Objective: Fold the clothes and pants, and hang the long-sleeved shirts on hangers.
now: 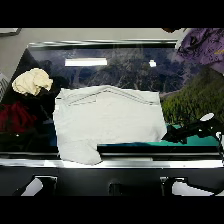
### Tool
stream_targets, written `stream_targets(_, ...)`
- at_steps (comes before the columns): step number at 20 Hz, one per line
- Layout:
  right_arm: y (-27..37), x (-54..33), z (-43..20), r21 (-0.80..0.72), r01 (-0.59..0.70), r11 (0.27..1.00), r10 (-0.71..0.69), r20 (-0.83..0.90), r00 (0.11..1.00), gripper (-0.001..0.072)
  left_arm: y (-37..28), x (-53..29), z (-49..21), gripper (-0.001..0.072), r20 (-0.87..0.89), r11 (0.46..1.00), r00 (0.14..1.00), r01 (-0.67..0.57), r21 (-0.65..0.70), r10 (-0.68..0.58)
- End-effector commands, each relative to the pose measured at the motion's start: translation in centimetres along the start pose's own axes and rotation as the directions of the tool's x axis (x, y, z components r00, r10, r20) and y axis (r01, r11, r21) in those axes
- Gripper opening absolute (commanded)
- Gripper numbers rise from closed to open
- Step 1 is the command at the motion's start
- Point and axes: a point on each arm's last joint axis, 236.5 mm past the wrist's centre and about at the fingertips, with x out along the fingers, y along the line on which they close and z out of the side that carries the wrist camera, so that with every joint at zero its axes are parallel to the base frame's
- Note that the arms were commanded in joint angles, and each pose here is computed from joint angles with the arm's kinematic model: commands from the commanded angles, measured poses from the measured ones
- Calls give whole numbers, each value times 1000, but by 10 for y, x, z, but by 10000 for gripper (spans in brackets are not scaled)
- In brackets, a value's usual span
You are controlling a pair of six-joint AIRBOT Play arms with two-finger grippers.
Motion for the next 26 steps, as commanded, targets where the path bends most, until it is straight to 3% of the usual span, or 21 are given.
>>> stream_targets(1,-1,0,1,-3,5,1000,-5,3,1000,37,9,30,-28,579,-52,999,998,44,-28,-46)
stream_targets(12,3,-4,-4,-14,1,1000,-1,-2,1000,36,4,73,-27,571,-76,999,997,31,12,-30)
stream_targets(15,6,-11,-2,-29,7,1000,-7,27,1000,36,5,87,-29,517,-96,1000,995,15,12,-14)
stream_targets(16,7,-13,-2,-33,8,999,-7,34,999,36,6,91,-32,368,-110,1000,994,10,18,-8)
stream_targets(17,9,-14,-1,-36,5,999,-4,41,999,36,4,94,-33,156,-117,999,993,10,30,-7)
stream_targets(18,13,-17,-1,-38,-6,999,7,52,999,36,-1,94,-33,22,-114,999,993,25,46,-19)
stream_targets(22,64,-43,27,-104,-147,984,166,215,962,34,-39,83,-4,18,-56,988,997,63,144,-55)
stream_targets(26,132,-94,68,-323,-14,946,137,361,923,33,-137,39,52,16,75,931,986,111,349,-146)
